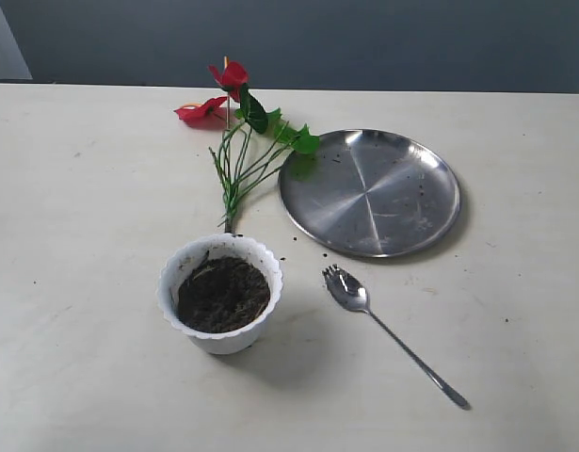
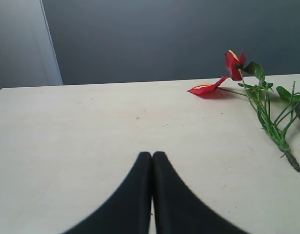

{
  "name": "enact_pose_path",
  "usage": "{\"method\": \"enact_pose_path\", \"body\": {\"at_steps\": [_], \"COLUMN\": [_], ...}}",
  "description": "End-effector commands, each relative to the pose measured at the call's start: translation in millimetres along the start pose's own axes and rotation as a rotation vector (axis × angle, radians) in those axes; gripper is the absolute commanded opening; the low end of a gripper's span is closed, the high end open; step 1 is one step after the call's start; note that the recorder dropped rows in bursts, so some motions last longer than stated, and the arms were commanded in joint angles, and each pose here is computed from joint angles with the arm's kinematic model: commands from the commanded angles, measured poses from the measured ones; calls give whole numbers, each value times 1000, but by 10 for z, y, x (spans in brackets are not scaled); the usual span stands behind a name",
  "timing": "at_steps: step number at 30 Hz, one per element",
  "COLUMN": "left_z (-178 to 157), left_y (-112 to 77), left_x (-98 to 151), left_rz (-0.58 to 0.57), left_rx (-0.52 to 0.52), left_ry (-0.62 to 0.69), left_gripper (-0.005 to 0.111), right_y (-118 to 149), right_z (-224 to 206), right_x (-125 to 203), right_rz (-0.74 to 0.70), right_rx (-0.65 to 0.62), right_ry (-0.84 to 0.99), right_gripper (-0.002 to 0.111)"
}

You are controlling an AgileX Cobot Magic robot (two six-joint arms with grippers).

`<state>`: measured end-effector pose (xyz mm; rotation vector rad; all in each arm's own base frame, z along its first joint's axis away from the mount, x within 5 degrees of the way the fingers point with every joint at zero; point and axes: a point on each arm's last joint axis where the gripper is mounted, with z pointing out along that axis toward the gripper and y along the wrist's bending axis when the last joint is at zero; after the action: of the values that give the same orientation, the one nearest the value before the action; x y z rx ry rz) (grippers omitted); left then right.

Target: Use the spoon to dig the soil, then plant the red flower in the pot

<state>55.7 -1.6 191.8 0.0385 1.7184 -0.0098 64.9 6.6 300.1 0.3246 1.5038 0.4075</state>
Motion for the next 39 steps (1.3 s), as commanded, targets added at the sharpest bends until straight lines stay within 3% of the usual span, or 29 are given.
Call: {"method": "enact_pose_path", "body": {"at_steps": [1, 4, 6, 8, 10, 13, 19, 27, 29, 34, 39], "left_z": [-2, -2, -2, -2, -2, -2, -2, -2, -2, -2, -2], "left_y": [-1, -1, -1, -1, -1, -1, -1, -1, -1, -1, -1], "left_x": [-3, -3, -3, -3, -3, -3, -3, -3, -3, -3, -3], "left_rz": [-1, -1, -1, -1, -1, -1, -1, -1, -1, -1, -1], "left_rx": [2, 2, 2, 2, 2, 2, 2, 2, 2, 2, 2], "left_ry": [-3, -3, -3, -3, -3, -3, -3, -3, -3, -3, -3], "left_gripper": [0, 0, 0, 0, 0, 0, 0, 0, 0, 0, 0], "right_y": [423, 774, 882, 961, 958, 968, 971, 887, 879, 840, 762], "right_z": [488, 1142, 1639, 2023, 2220, 2228, 1838, 1466, 1469, 1519, 1563], "right_x": [-708, -1039, -1005, -820, -362, 154, 907, 1408, 1471, 1660, 1951], "right_rz": [-371, -491, -603, -668, -731, -765, -756, -803, -826, -823, -804], "right_rx": [-99, -288, -355, -347, -353, -403, -474, -527, -543, -541, -514], "right_ry": [147, 419, 627, 729, 946, 1139, 1298, 1376, 1392, 1447, 1538], "right_gripper": [0, 0, 0, -1, -1, -1, -1, -1, 6, 47, 46]}}
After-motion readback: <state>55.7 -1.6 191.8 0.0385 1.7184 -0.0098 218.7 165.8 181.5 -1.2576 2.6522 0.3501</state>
